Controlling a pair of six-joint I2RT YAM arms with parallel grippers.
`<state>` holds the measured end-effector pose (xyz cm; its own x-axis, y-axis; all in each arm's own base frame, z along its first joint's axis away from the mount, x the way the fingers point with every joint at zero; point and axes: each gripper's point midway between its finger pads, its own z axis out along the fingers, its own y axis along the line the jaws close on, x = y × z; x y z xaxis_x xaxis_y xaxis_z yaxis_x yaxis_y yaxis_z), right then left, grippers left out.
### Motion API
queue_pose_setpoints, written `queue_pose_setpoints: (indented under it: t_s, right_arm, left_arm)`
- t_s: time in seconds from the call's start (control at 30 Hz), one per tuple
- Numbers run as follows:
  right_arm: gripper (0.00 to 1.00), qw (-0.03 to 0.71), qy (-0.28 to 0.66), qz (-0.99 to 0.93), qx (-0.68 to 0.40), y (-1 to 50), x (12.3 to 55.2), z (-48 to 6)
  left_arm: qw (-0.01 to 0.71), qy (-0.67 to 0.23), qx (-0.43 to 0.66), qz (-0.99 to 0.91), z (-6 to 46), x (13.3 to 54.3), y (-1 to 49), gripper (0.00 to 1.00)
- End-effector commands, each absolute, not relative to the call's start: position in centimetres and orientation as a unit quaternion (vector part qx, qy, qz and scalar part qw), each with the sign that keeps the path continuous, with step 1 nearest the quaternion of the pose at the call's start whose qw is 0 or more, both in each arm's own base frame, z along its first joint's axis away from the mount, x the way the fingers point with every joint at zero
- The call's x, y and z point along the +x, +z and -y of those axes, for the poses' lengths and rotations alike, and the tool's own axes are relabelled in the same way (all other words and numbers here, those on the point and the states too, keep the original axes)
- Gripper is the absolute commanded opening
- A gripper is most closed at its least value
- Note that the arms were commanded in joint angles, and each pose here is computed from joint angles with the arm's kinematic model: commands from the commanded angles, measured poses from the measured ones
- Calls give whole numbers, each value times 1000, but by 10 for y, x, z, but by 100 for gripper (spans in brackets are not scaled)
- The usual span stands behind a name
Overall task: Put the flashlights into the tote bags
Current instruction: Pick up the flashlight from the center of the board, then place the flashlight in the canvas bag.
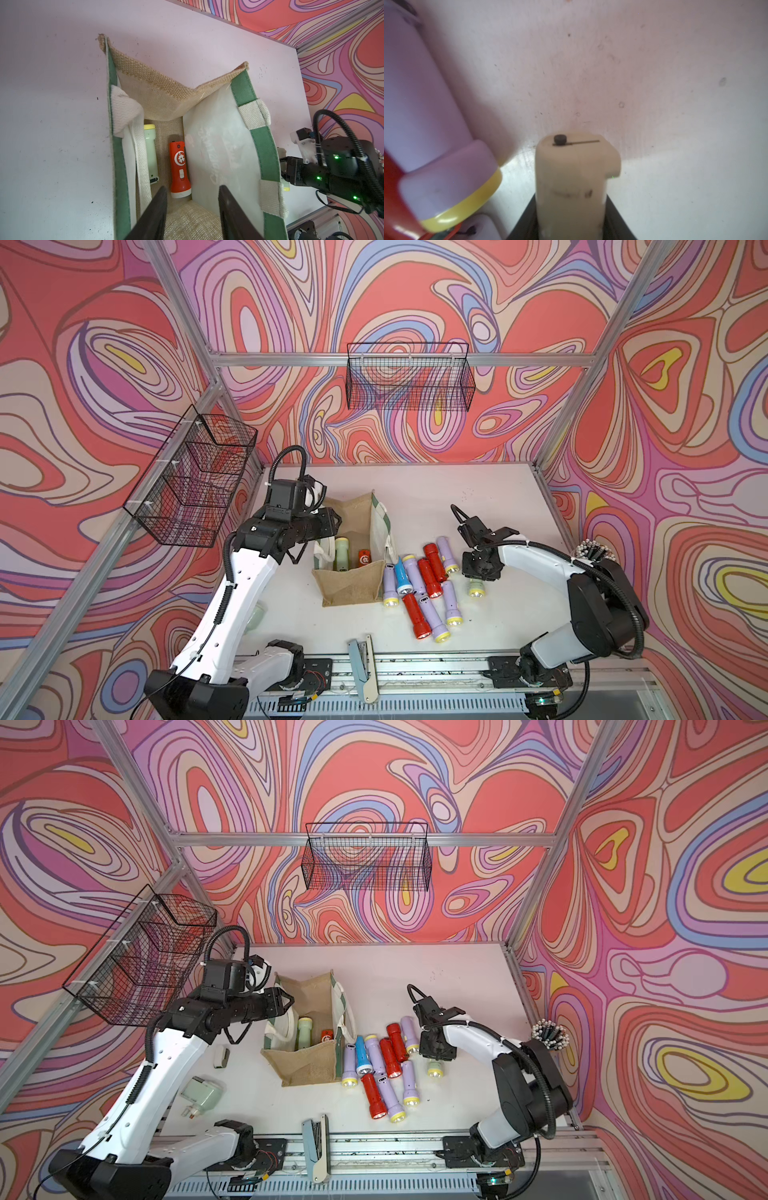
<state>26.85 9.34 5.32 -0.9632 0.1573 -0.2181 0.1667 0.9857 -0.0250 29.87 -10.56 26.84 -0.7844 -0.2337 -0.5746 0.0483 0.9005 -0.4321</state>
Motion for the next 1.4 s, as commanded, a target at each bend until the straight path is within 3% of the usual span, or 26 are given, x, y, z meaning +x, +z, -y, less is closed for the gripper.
queue_pose_setpoints:
  t_s: [0.0,0.5,0.8,1.13,1.37]
  right_arm:
    - [19,162,-19,-984,68,95,284,-91]
    - [19,316,207,-926,-28,269,323,-168]
    - [19,376,319,-859,-139,354,318,-256]
    - [20,358,386,-813,-246,365,308,-378]
    - [21,323,431,-802,-258,327,327,-437]
  left_arm:
    - [338,-217,-52,-915,104,296,272,44]
    - [349,-207,-52,-912,98,287,273,44]
    - [362,-190,-51,-911,90,279,274,45]
    - [372,-175,-49,-910,82,268,277,46]
    - [397,-165,-61,-901,72,259,287,46]
